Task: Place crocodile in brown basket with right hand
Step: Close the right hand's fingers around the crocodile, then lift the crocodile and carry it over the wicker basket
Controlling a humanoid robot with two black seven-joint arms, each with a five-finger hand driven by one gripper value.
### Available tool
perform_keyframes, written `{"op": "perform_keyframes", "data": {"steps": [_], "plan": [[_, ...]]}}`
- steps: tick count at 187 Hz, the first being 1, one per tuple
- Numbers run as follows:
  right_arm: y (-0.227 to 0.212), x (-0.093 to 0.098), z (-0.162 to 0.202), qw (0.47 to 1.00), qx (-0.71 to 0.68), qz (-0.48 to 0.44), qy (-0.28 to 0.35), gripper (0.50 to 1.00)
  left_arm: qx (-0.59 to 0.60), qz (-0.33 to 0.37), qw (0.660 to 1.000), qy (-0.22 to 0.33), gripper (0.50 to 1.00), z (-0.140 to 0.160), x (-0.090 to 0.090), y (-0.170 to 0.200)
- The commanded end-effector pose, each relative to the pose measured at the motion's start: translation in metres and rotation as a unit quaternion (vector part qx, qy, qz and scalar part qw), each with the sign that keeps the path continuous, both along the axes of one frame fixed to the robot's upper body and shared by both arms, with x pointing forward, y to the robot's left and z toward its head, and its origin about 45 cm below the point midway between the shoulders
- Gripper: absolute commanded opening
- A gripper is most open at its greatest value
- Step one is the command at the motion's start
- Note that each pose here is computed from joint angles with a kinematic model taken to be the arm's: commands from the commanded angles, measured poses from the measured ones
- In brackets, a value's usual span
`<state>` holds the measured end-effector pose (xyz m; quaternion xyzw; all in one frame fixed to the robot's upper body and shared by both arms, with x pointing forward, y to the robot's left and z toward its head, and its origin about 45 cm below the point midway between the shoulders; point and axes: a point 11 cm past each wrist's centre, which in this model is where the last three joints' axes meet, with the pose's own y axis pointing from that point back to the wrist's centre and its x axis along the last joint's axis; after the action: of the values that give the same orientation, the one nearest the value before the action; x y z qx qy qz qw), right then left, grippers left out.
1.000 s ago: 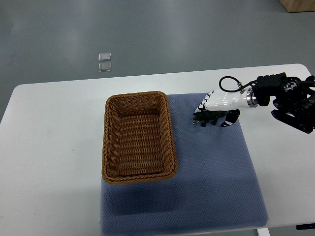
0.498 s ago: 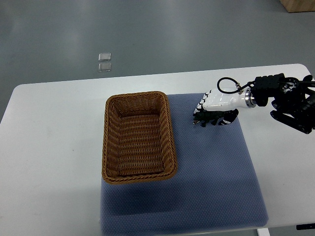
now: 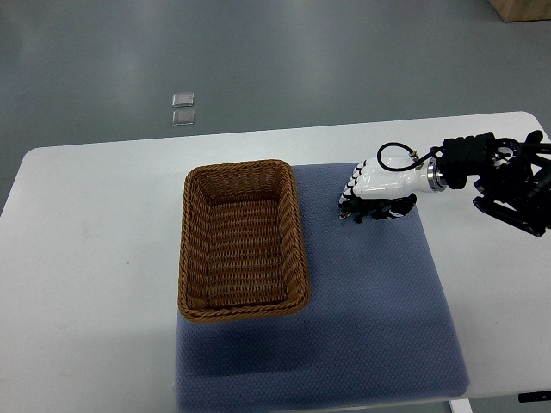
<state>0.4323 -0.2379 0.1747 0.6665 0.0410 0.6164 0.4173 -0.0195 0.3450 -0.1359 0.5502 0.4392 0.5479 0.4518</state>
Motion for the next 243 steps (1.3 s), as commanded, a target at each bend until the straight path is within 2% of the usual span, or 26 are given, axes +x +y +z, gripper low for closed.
{"op": "perform_keyframes", "data": {"steps": [1,58,82,164,210,243], "plan": [[0.0,0.0,0.0,1.0,-0.001,0.0,0.0,0.807,0.0,0.0,1.0,0.0,1.0,0.0,0.0,0.0],[0.0,0.001,0.0,1.0,-0.001,-0.002,0.0,0.795,0.0,0.0,1.0,0.0,1.0,0.0,0.0,0.0],[0.0,0.002,0.0,1.0,-0.003,-0.004,0.0,0.729,0.0,0.0,1.0,0.0,1.0,0.0,0.0,0.0],[-0.001,0.004,0.0,1.0,0.003,-0.01,-0.003,0.554,0.0,0.0,1.0,0.0,1.0,0.0,0.0,0.0],[0.001,0.007,0.009,1.0,0.021,-0.002,-0.022,0.5,0.0,0.0,1.0,0.001,1.0,0.0,0.0,0.0],[0.002,0.011,0.017,0.998,0.045,-0.006,-0.039,0.5,0.0,0.0,1.0,0.0,1.0,0.0,0.0,0.0]]}}
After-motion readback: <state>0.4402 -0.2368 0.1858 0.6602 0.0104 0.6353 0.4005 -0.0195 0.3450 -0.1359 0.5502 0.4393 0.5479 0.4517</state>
